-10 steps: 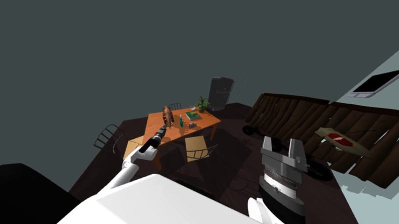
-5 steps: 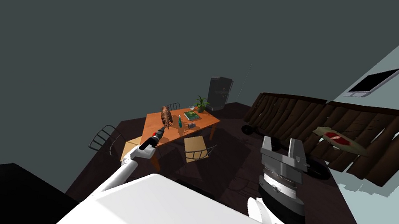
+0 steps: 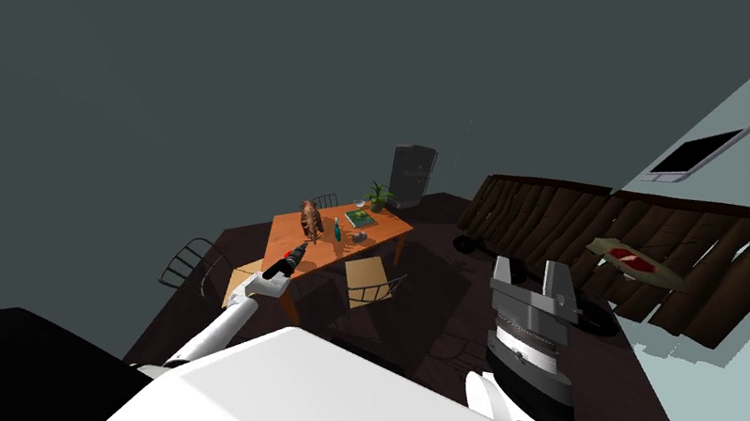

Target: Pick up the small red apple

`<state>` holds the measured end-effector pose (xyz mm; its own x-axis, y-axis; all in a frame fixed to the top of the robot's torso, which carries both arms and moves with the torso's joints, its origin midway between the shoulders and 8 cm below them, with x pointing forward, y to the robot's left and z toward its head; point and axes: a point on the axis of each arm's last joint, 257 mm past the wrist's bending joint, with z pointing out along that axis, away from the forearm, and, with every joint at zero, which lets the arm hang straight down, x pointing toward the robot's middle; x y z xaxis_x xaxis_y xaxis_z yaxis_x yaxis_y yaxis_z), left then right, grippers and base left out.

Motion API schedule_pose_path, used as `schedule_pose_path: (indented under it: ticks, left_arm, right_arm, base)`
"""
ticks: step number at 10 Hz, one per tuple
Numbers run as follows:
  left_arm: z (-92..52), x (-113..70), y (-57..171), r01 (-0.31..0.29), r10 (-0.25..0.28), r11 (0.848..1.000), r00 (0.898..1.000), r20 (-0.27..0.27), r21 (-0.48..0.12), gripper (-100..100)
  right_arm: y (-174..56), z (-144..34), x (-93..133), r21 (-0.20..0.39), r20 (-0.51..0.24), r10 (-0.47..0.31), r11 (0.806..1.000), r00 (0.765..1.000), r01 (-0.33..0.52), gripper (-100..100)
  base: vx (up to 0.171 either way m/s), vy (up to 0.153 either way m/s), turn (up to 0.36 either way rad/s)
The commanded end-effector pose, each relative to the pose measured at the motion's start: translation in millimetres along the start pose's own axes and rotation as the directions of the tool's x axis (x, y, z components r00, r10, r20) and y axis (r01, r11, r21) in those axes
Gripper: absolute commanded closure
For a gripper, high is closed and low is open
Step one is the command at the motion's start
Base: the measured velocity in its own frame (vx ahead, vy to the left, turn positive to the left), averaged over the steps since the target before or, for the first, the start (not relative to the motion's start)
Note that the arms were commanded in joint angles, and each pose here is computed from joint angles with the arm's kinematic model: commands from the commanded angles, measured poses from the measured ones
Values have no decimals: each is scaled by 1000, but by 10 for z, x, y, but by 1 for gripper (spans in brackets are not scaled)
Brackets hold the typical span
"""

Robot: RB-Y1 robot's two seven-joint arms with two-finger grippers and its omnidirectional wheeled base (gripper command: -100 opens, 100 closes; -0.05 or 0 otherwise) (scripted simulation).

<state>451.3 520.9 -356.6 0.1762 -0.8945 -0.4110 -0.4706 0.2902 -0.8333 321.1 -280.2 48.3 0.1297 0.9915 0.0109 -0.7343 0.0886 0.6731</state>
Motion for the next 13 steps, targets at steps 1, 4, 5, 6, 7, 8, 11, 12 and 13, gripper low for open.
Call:
schedule_pose_path:
  ticks: [1,4,5,6,7,8,11,12,13]
  left_arm:
    - [55,-131,204,-31,31,997,999,6,-73,-100]
    - [63,-221,525,-47,49,985,999,8,-166,-100]
    - [67,-316,698,-63,67,973,998,12,-223,-100]
    - [67,-316,698,-63,67,973,998,12,-223,-100]
    - [61,-412,856,-75,83,958,996,16,-276,-100]
    - [61,-412,856,-75,83,958,996,16,-276,-100]
    - [11,-684,1216,-99,120,910,992,28,-403,-100]
    - [7,-685,1228,-98,120,909,992,28,-405,-100]
    - [-17,-766,1318,-102,129,893,991,32,-438,-100]
  right_arm:
    - [0,0,0,0,0,0,1000,1000,0,0]
    - [0,0,0,0,0,0,1000,1000,0,0]
    - [0,0,0,0,0,0,1000,1000,0,0]
    - [0,0,0,0,0,0,1000,1000,0,0]
    - [0,0,0,0,0,0,1000,1000,0,0]
    - [0,0,0,0,0,0,1000,1000,0,0]
    - [0,0,0,0,0,0,1000,1000,0,0]
    - [0,0,0,0,0,0,1000,1000,0,0]
    - [0,0,0,0,0,0,1000,1000,0,0]
  base:
    - [49,13,-29]
    - [32,8,-18]
    - [26,11,-19]
    - [26,10,-10]
    - [34,12,-26]
    - [28,13,-8]
    - [40,11,-29]
    - [39,9,-8]
    - [30,7,-19]
